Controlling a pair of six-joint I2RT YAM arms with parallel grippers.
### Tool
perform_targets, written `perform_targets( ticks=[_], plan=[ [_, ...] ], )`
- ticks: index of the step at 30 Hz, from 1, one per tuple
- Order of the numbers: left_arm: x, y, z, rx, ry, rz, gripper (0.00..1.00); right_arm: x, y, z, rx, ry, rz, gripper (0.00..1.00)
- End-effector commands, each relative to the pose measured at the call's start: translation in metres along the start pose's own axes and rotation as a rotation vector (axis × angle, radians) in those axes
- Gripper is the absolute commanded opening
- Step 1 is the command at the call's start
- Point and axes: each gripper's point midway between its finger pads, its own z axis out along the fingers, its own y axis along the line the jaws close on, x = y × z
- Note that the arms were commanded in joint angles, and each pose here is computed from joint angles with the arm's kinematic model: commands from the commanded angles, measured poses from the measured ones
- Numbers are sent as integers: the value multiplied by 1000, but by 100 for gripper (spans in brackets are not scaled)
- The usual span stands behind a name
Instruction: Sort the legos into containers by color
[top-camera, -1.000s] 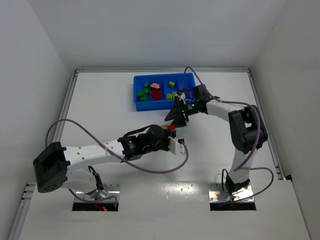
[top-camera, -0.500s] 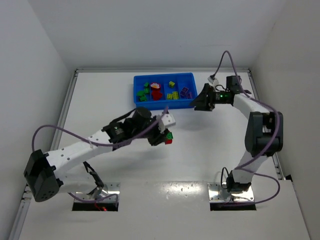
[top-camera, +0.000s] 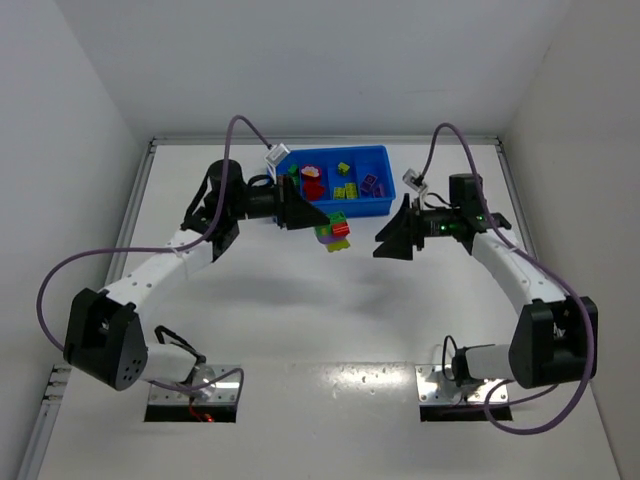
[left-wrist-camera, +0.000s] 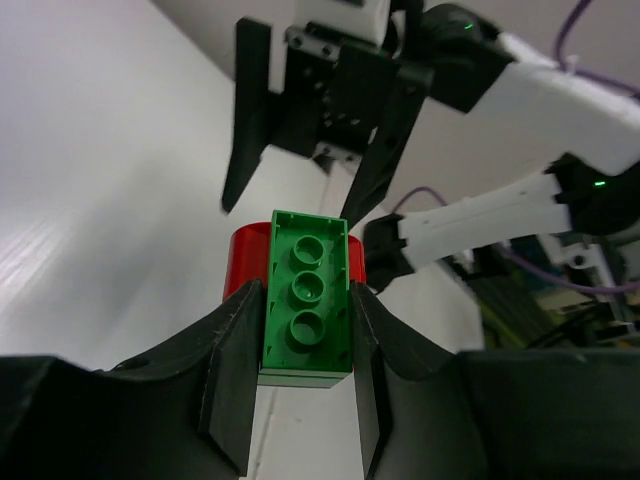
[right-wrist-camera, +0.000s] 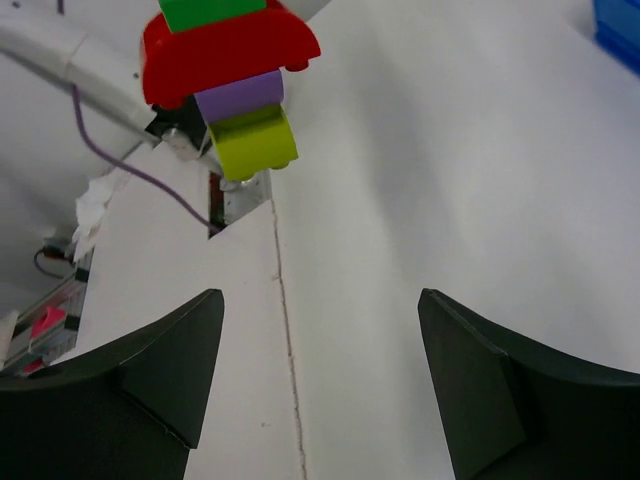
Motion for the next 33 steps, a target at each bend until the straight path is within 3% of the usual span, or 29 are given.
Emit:
perform_targets(
  ticks=[1, 5, 14, 33],
  plan=[
    [-29, -54, -9, 249, -58, -42, 0, -10, 21, 9, -124, -21, -185, 79],
    [-32, -55, -11, 276, -80, -78, 0, -19, 31, 33, -142, 11, -274, 79],
    [-30, -48, -11, 262, -78, -106, 0, -46, 48, 67, -196, -5, -291, 79],
    [-24, -21, -12, 203, -78, -108, 0, -69, 81, 67, -276, -9, -283, 79]
  ],
)
